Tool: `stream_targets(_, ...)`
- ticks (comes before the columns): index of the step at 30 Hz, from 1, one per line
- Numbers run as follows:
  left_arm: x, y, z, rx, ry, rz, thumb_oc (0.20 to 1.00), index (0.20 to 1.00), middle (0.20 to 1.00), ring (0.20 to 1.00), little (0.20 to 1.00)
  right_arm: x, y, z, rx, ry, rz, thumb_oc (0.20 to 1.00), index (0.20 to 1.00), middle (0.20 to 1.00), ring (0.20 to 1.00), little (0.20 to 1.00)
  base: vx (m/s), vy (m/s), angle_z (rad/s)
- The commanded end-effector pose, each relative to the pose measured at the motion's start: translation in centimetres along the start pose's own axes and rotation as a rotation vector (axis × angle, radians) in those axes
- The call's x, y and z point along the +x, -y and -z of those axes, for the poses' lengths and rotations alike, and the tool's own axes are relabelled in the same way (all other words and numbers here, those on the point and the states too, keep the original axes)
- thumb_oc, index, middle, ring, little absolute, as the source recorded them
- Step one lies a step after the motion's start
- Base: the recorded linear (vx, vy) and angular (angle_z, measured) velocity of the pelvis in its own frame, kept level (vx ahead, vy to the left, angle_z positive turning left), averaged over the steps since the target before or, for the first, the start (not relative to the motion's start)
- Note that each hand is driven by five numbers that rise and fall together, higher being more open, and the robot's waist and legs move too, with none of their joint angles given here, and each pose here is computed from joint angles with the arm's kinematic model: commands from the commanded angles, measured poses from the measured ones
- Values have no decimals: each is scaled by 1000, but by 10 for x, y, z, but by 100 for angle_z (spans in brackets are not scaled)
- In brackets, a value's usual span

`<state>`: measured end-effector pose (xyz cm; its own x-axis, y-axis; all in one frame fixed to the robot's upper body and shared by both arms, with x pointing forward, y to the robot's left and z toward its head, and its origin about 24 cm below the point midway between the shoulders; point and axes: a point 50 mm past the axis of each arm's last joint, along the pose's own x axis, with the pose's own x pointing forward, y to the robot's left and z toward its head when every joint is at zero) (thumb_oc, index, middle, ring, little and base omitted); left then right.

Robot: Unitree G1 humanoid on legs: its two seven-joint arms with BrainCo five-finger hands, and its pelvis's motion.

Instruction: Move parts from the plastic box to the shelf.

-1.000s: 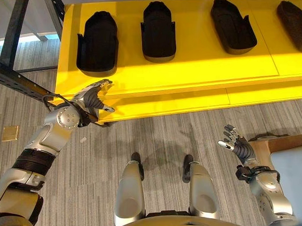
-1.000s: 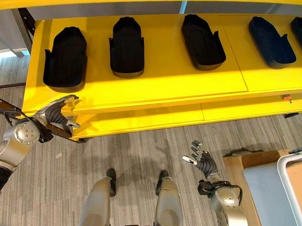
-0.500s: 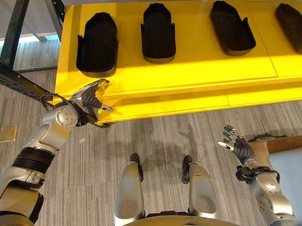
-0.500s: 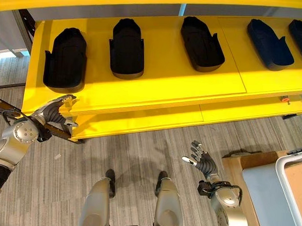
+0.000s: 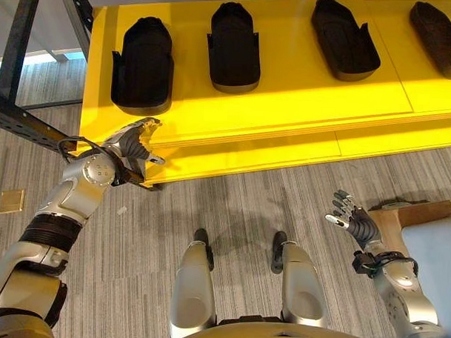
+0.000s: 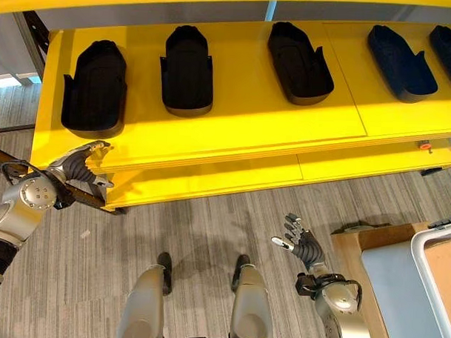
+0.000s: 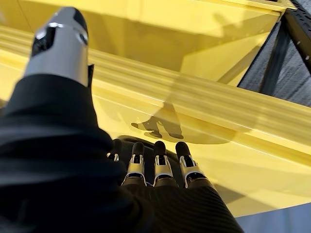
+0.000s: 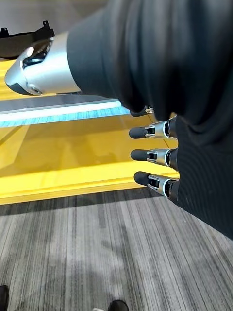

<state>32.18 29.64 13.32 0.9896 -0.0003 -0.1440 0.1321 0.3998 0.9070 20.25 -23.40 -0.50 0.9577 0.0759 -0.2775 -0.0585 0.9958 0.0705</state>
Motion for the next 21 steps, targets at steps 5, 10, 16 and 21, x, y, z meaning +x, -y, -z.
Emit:
stream_targets(5,0,-24,-1,12,11,-54,1000,1000,1000,1000,1000,-7,4,-4,-7,30,-17,1000,1000,1000,1000,1000,0,0,0)
stream_targets(10,1,-26,0,13,1,-61,1000,1000,1000,1000,1000,-8,4,-2,-3,20,-17,1000,1000,1000,1000,1000,0,0,0)
stream_targets(16,1,-27,5,15,-19,-62,1000,1000,1000,1000,1000,-10,5,0,-5,12,-17,1000,1000,1000,1000,1000,0,0,0)
stream_targets(21,1,-30,8,8,-35,-70,1000,1000,1000,1000,1000,-11,7,0,-8,10,-13,1000,1000,1000,1000,1000,0,0,0)
